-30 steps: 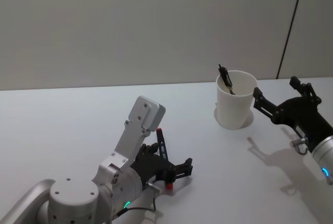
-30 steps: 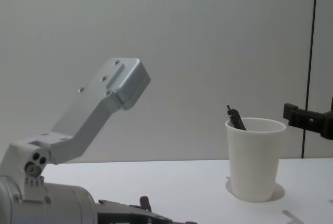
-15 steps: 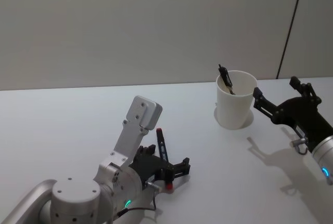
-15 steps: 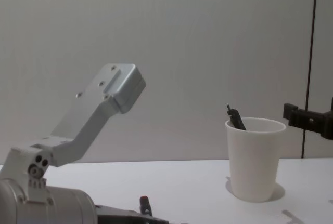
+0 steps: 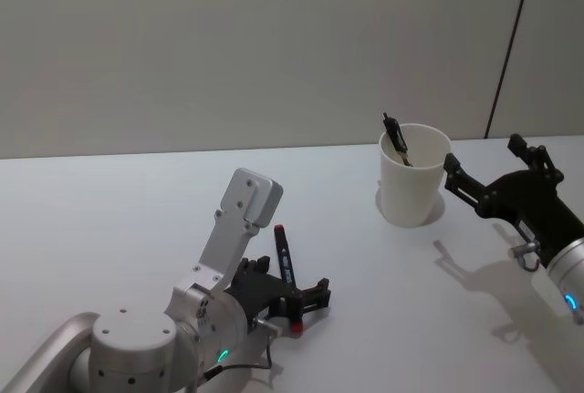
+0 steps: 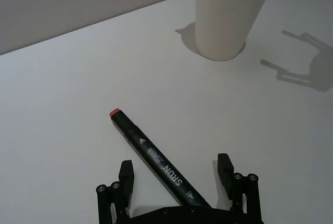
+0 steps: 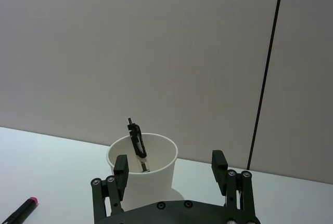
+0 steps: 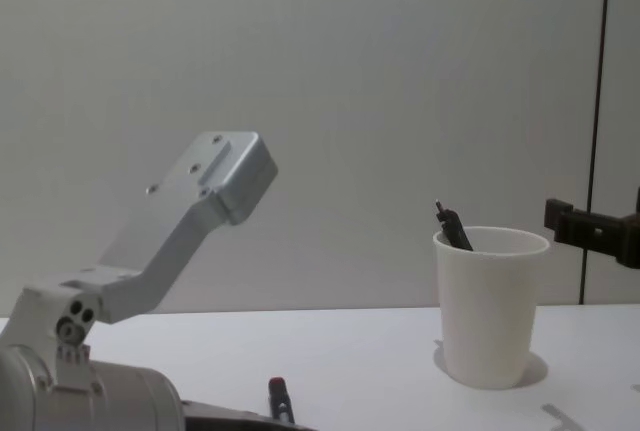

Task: Place the pen into the pen holder.

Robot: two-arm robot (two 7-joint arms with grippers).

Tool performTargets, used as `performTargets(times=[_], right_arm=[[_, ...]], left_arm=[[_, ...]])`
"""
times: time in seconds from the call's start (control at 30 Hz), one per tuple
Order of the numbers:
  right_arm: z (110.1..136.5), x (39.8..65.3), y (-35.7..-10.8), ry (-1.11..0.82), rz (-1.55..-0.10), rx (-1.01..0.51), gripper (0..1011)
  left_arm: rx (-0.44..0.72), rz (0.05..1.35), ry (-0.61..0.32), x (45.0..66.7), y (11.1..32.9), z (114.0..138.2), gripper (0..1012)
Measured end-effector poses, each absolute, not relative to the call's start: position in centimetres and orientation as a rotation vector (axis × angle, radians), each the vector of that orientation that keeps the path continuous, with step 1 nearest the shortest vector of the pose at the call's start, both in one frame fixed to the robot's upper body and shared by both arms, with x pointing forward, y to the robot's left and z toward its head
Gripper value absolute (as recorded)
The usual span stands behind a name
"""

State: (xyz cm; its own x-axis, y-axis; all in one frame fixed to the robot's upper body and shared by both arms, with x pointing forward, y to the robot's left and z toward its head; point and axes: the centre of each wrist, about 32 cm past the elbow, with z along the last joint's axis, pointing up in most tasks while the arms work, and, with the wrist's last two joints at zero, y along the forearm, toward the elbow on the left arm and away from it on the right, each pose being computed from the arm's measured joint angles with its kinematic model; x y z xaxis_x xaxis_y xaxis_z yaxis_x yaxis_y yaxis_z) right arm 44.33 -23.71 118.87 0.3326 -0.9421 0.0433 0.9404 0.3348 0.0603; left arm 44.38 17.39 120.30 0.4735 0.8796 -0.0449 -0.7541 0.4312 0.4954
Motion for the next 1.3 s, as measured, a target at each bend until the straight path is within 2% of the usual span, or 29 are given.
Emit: performTargets(times=[0.17, 0.3, 0.4, 0.73, 0.77, 0.93, 0.97, 1.03, 1.13, 1.3], right_arm=[[118.87, 44.33, -23.71, -0.075, -1.230, 0.026, 1001], [118.87, 44.33, -23.71, -0.075, -1.230, 0.026, 1001], [118.87, 44.33, -23.71, -0.075, -1.230, 0.026, 1001], [118.87, 44.33, -23.71, -0.075, -1.230, 0.026, 1002], [118.87, 44.33, -23.71, -0.075, -1.230, 0.026, 1002], [118.87, 44.33, -23.71, -0.075, -1.230, 0.026, 1001], [118.87, 44.33, -23.71, -0.075, -1.230, 0.026, 1001], [118.87, 44.33, -23.71, -0.075, -1.229, 0.026, 1001], [118.87, 44.33, -23.71, -0.075, -1.230, 0.026, 1001], [118.87, 44.33, -23.71, -0.075, -1.229, 0.026, 1001]], left_arm=[[0.447, 1.039, 0.320, 44.45, 17.41, 120.31, 1001], [0.449, 1.040, 0.319, 44.48, 17.43, 120.30, 930], [0.450, 1.041, 0.319, 44.50, 17.44, 120.30, 861], [0.452, 1.039, 0.320, 44.53, 17.44, 120.31, 539], [0.453, 1.039, 0.320, 44.53, 17.44, 120.31, 539], [0.454, 1.038, 0.322, 44.54, 17.43, 120.29, 335], [0.454, 1.038, 0.322, 44.54, 17.43, 120.28, 335], [0.454, 1.037, 0.323, 44.54, 17.43, 120.28, 252], [0.455, 1.036, 0.324, 44.54, 17.43, 120.28, 187], [0.455, 1.036, 0.324, 44.54, 17.43, 120.28, 182]])
